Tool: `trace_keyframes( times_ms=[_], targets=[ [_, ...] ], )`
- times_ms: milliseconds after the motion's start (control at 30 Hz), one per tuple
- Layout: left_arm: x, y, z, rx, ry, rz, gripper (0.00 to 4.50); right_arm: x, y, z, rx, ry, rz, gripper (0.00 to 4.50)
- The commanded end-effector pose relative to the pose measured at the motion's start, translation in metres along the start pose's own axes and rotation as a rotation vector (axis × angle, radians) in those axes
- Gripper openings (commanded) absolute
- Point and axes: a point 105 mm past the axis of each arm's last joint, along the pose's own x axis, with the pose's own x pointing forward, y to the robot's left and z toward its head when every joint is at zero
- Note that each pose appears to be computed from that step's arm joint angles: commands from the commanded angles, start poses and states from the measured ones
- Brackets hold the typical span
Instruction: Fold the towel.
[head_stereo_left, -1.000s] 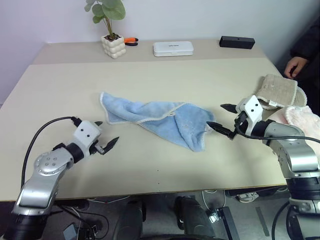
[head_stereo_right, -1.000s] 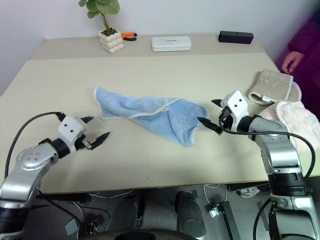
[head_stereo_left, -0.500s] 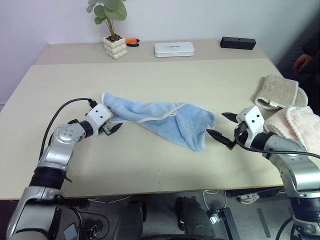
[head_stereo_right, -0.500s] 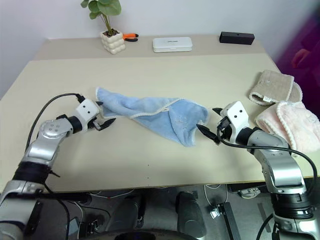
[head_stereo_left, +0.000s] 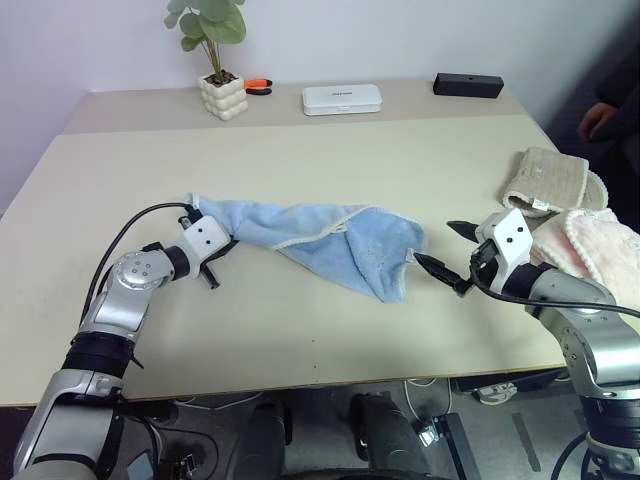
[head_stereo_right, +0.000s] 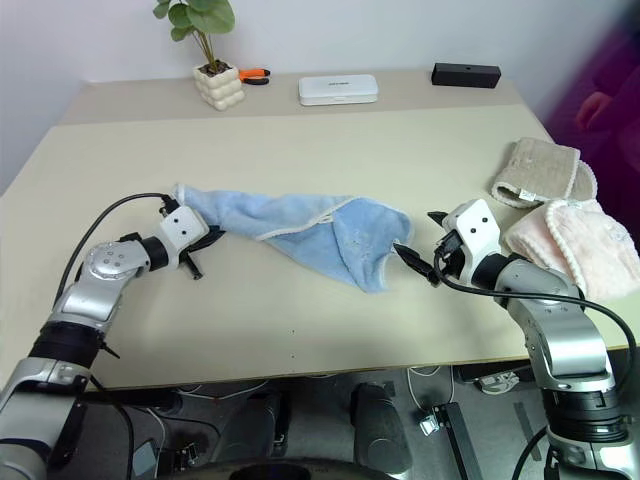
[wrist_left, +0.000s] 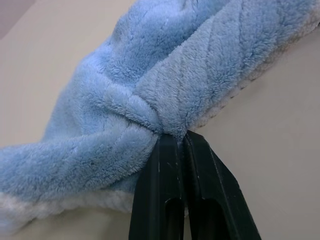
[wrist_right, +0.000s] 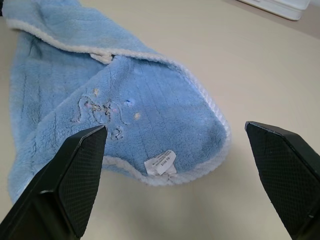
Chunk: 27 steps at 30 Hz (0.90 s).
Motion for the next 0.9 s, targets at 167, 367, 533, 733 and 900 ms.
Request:
trace_keyframes(
  times_ms=[167, 367, 533, 733, 900],
  targets=[
    [-0.023, 0.014, 0.003, -0.07, -0.019, 0.082, 0.65, 0.011, 0.003, 0.014, -0.025, -0.055, 0.04, 4.5],
    [-0.05, 0.006, 0.001, -0.027, 0.054, 0.069, 3.43, 0.012, 0.003, 0.01, -0.021, -0.049, 0.053, 4.5],
    [-0.052, -0.002, -0.006, -0.094, 0.09, 0.066, 3.43, 0.015, 0.005, 0.009, -0.021, -0.047, 0.066, 4.5],
    [-0.035, -0.002, -0.007, -0.167, 0.082, 0.059, 3.43, 0.018, 0.004, 0.011, -0.025, -0.053, 0.068, 4.5],
    [-0.013, 0.001, -0.011, -0.167, 0.093, 0.036, 3.43, 0.017, 0.004, 0.01, -0.029, -0.052, 0.062, 4.5]
  ],
)
